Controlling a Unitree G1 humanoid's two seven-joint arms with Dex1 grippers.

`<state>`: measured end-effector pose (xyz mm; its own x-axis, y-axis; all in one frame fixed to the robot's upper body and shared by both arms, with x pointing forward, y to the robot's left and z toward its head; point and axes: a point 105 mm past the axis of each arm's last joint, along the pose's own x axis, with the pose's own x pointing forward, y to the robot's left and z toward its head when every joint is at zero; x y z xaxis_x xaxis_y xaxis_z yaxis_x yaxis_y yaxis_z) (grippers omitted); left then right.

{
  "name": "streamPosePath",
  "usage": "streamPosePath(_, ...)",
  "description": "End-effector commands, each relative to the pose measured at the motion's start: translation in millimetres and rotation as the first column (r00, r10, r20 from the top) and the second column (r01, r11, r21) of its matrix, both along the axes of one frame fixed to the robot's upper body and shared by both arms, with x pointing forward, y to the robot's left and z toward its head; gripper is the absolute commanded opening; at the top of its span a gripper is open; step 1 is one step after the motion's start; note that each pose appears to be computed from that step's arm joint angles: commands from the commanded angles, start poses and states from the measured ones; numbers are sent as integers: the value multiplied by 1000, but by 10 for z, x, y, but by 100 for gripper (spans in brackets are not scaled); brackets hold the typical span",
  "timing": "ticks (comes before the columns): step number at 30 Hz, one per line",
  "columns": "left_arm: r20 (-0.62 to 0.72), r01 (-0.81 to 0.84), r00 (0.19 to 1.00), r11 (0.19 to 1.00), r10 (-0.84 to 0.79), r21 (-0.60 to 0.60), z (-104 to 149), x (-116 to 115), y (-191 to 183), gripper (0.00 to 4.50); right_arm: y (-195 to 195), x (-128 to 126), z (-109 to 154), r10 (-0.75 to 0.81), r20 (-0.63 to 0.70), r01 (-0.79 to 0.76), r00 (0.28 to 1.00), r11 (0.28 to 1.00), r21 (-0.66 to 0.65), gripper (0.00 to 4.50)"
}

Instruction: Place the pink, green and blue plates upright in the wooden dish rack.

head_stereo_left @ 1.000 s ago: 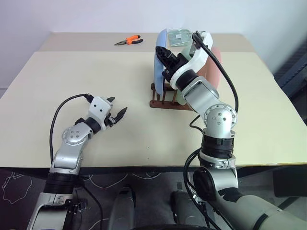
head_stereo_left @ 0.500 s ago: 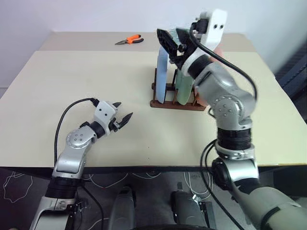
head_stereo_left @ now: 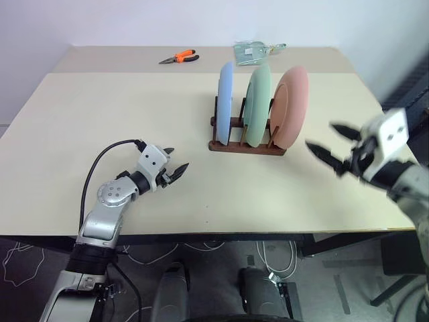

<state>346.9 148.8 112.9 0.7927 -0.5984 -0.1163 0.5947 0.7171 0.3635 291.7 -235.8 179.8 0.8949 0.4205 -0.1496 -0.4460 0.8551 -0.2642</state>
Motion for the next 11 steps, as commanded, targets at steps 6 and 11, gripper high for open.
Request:
streamPosePath(6,64,-17,998,1000,18,-13,133,-5,27,319,-173,246,-90,-55,87,58,995,998,-31,342)
streamPosePath(11,68,-49,996,999,49,-12,115,-22,71,319,-205,391,-209,-74,97,79,993,996,-46,342)
